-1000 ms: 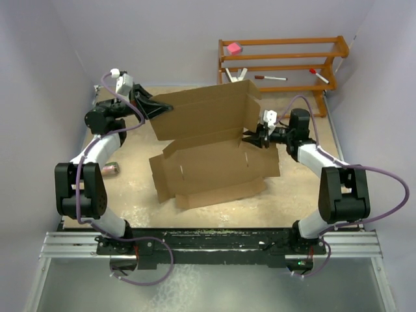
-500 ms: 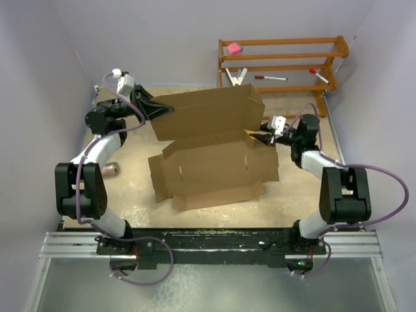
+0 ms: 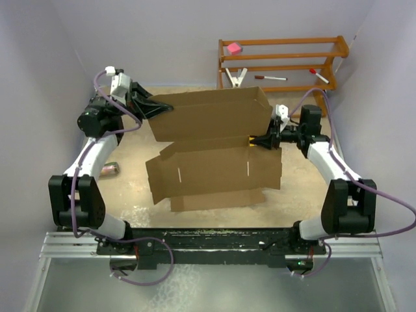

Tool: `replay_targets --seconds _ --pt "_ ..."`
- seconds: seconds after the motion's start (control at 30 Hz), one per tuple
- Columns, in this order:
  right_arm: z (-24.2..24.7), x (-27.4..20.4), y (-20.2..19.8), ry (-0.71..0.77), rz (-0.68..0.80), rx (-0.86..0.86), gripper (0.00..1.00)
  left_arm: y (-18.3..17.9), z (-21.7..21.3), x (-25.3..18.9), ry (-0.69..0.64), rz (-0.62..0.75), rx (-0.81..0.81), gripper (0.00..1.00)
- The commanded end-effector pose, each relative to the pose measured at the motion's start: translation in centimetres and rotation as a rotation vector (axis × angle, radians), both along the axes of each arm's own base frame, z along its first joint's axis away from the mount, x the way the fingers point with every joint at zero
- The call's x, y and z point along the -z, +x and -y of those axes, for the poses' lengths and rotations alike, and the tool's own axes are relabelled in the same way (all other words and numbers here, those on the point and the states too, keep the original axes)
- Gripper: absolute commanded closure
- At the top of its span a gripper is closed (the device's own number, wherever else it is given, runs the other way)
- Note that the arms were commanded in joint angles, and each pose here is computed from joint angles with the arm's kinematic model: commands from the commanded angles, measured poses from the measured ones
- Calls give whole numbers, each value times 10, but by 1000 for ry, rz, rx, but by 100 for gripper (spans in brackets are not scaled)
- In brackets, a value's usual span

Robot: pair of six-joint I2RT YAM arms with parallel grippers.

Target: Fold the paper box

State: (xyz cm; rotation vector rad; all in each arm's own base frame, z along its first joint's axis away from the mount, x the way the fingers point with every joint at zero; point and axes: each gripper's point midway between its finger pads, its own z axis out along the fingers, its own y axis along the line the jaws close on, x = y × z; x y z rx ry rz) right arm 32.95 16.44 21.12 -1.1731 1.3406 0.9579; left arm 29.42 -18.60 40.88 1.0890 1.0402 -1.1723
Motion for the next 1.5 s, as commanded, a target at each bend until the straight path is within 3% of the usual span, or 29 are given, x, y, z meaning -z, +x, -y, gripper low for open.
replay_targets --seconds 0.0,0.07,0.17,0.2,0.23,0.27,0.47,0.77,0.87,0.9,0.97,1.17,1.47 --pt "-4 -8 -39 62 -366 -65 69 -31 2 -45 -42 207 7 96" --pt "-4 -14 -53 94 -546 -78 69 -34 2 -49 -42 218 9 96" --pt "-5 -32 -79 174 -968 -87 69 -35 2 -51 -46 214 11 96" --pt "-5 -22 -62 134 -348 -159 34 -35 3 -50 -47 212 13 96" --pt "-4 -29 -26 88 327 -191 6 -36 4 -51 -48 213 17 96" --pt "-3 -30 -22 90 363 -186 3 -36 4 -51 -49 212 20 96" --pt "19 -32 -10 45 394 -134 3 -39 5 -55 -49 220 25 96" --pt "70 -32 16 -146 294 -17 0 -35 5 -67 -76 209 28 96" --pt "90 -45 40 -264 290 188 0 -34 5 -68 -72 209 30 96" --pt "91 -55 40 -225 255 262 0 -33 5 -68 -71 208 30 96" --pt "91 -80 43 -201 344 306 0 -32 5 -66 -70 205 30 96" --pt "72 -68 10 -182 325 90 0 -28 6 -66 -76 201 28 96" --pt "43 -70 -3 -81 310 -23 2 -34 6 -75 -85 222 30 96"
